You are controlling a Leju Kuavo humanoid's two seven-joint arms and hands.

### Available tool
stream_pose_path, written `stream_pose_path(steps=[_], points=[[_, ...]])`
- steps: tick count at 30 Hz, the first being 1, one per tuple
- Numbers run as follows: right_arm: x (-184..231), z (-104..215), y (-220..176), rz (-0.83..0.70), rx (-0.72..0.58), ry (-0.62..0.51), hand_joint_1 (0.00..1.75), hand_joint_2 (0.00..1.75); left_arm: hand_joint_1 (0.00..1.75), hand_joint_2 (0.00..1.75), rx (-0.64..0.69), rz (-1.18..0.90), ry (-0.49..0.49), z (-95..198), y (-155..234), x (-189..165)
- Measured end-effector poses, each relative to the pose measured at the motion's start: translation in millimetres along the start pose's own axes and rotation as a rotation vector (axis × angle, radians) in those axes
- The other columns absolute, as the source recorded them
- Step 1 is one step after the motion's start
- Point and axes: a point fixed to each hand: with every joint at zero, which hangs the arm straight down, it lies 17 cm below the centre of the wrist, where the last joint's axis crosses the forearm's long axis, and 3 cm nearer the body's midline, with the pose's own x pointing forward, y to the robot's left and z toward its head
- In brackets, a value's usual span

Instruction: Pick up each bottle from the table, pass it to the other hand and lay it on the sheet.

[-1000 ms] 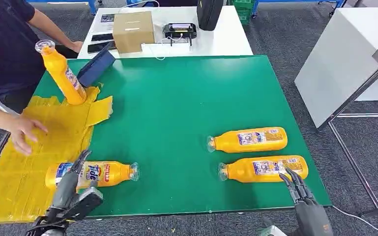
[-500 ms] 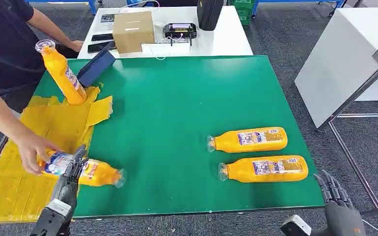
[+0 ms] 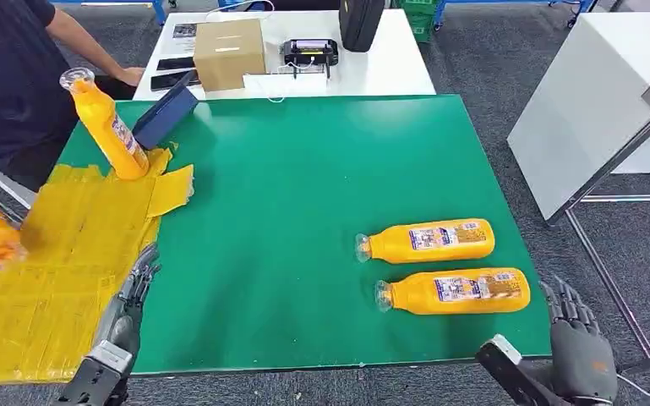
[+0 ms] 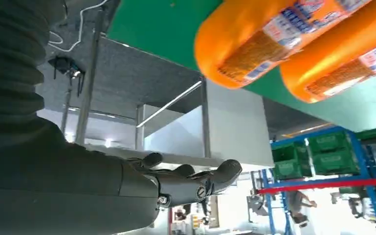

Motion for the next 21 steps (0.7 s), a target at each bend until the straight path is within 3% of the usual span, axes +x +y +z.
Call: stream_pose_path(steps=[21], points=[[50.9,-33.2,35.6,0.04,0.078,-0.113,0.0,1.75,0.0,0.0,0.014,-0.009,-0.031,-10.7,4.8,7.1]])
